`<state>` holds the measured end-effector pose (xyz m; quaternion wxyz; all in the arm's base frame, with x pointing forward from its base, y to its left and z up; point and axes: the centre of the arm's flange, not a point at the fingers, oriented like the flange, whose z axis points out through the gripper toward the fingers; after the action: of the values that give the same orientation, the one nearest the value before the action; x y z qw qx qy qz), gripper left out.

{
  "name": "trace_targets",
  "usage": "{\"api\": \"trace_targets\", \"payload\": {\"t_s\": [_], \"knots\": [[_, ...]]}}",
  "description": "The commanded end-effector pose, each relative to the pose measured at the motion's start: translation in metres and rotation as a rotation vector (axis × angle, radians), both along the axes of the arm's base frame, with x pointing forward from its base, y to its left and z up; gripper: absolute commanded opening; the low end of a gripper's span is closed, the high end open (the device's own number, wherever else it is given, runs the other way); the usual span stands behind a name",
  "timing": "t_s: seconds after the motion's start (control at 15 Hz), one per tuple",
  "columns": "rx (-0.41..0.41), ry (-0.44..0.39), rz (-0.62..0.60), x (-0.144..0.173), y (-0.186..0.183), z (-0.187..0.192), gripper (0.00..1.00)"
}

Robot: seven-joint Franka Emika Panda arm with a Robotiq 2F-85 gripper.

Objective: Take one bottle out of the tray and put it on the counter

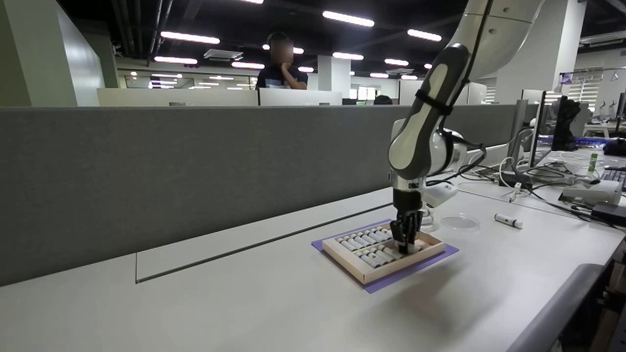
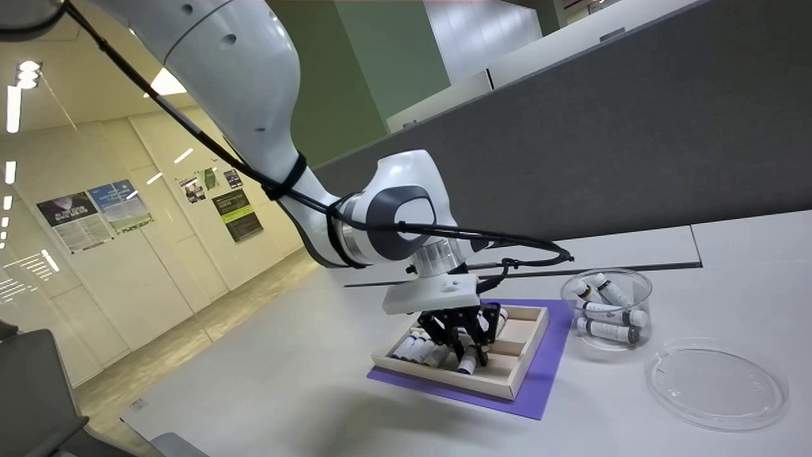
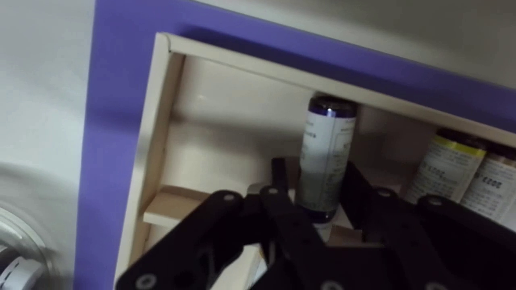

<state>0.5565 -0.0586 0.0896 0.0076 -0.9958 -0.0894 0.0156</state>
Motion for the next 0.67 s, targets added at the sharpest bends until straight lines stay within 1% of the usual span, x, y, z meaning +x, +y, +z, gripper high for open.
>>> {"api": "trace_targets", "payload": {"t_s": [0.0, 0.13, 0.33, 0.6], "knots": [[0.004, 0.008, -0.035, 0.004, -0.007, 0.008, 0.01], [0.022, 0.017, -0.037, 0.002, -0.008, 0.019, 0.05], [0.023, 0.009, -0.056, -0.003, -0.016, 0.045, 0.05], [0.024, -0.007, -0.133, -0.006, -0.048, 0.072, 0.05]]}}
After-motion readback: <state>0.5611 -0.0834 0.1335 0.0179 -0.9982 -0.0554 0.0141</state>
